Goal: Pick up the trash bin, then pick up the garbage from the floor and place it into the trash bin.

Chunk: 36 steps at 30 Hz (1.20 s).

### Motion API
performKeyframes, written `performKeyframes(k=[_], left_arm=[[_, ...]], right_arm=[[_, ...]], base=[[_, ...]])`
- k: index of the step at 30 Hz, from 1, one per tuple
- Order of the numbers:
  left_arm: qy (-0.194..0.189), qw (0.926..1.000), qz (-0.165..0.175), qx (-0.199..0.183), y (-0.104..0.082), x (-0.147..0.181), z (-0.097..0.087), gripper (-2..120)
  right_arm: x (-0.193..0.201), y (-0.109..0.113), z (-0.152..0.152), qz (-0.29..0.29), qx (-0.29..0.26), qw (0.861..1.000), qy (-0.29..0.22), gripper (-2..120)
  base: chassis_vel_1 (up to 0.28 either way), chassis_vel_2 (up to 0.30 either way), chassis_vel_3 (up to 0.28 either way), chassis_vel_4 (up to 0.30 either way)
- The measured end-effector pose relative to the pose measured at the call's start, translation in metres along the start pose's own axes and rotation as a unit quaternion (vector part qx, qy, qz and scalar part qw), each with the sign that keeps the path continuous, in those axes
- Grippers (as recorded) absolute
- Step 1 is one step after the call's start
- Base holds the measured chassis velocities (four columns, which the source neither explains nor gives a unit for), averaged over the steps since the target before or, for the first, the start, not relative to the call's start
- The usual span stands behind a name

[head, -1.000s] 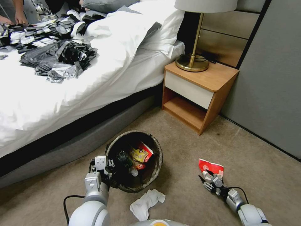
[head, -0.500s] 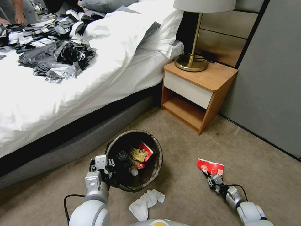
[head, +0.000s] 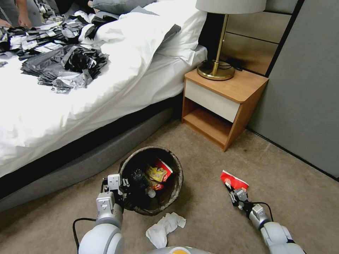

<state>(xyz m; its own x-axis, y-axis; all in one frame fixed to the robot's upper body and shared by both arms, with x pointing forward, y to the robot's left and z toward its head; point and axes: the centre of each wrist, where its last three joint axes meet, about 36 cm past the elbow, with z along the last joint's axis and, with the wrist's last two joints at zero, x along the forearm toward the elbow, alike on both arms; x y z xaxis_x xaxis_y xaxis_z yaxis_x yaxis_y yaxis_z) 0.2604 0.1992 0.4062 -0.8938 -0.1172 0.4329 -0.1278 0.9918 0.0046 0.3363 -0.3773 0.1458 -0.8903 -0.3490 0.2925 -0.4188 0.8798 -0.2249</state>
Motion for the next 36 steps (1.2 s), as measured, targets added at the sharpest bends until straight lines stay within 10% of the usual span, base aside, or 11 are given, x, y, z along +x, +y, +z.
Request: performKeyframes(k=[7,15,24,36], left_arm=[[0.005,1.0000,0.000,-0.001,0.000,-0.001,0.003,0],[0.011,0.9999,0.002,-0.003,-0.001,-0.003,0.006,0],[0.013,0.9999,0.007,-0.003,-0.004,-0.002,0.007,0],[0.014,0.9999,0.009,-0.002,-0.007,-0.001,0.007,0]], right_arm=[[-0.008,0.033,-0.087,-0.001,-0.012,0.987,-0.163,0],[-0.005,0.086,-0.204,-0.082,-0.029,0.935,-0.344,0],[0.008,0.140,-0.254,-0.157,-0.033,0.906,-0.392,0],[0.004,0.189,-0.241,-0.213,-0.046,0.906,-0.362,0]], base=[[0.000,0.000,0.000,0.000],[0.000,0.000,0.000,0.000],[0.000,0.000,0.000,0.000],[0.000,0.000,0.000,0.000]])
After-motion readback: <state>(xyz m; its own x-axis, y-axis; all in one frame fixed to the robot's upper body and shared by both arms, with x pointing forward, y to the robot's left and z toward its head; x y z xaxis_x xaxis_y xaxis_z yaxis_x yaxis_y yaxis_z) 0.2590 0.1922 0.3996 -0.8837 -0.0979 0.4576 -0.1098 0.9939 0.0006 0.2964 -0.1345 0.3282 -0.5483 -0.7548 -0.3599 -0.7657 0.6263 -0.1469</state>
